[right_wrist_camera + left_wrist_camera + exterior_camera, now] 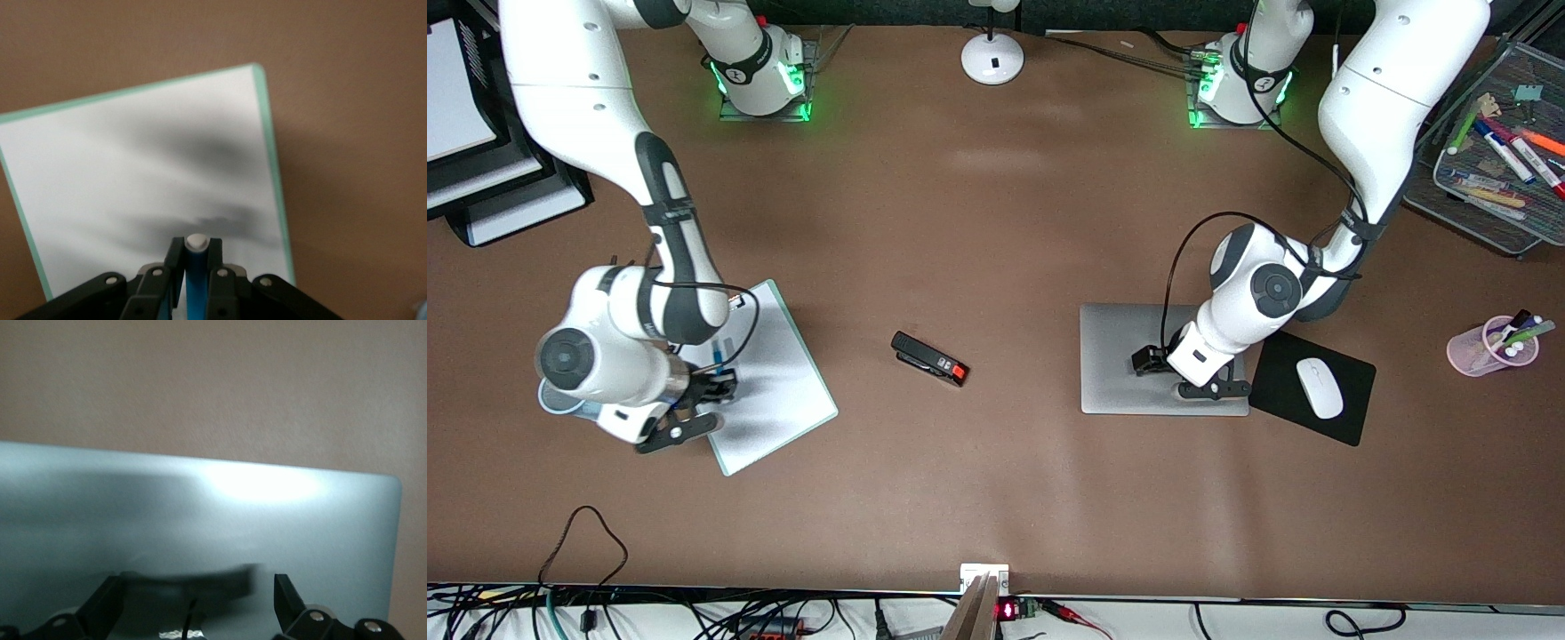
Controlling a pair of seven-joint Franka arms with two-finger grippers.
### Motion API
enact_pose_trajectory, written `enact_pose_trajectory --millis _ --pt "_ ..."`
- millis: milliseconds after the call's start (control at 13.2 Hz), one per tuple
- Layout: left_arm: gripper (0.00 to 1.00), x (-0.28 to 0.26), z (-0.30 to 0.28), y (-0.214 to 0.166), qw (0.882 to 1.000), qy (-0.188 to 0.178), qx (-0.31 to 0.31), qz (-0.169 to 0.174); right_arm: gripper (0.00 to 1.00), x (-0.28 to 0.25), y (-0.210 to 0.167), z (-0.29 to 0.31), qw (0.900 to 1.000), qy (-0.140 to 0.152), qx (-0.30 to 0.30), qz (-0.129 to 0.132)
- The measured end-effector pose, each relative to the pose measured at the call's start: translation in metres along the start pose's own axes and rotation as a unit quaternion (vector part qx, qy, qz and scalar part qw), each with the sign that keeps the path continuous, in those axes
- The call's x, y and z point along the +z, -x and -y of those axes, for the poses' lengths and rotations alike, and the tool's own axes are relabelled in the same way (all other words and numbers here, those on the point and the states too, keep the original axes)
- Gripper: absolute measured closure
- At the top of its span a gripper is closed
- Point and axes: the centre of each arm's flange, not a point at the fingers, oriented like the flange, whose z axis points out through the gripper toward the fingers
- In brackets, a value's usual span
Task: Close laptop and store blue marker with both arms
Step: 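Push the laptop lid shut with the left gripper while the right gripper lifts the marker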
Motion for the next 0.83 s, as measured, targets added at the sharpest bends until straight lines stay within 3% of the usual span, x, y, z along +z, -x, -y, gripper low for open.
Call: enact_pose_trajectory --millis 531,835 --pt "0.0 -0.071 -0.007 -0.029 0.999 -0.014 0.006 -0.034 0.82 -0.144 0.049 -0.056 0.994 -0.028 -0.109 -0.008" --pt "0.0 -0.128 -0.003 -0.04 0.998 -0.034 0.016 -0.048 0.82 -0.193 0.087 -0.099 0.978 -0.056 -0.192 -0.051"
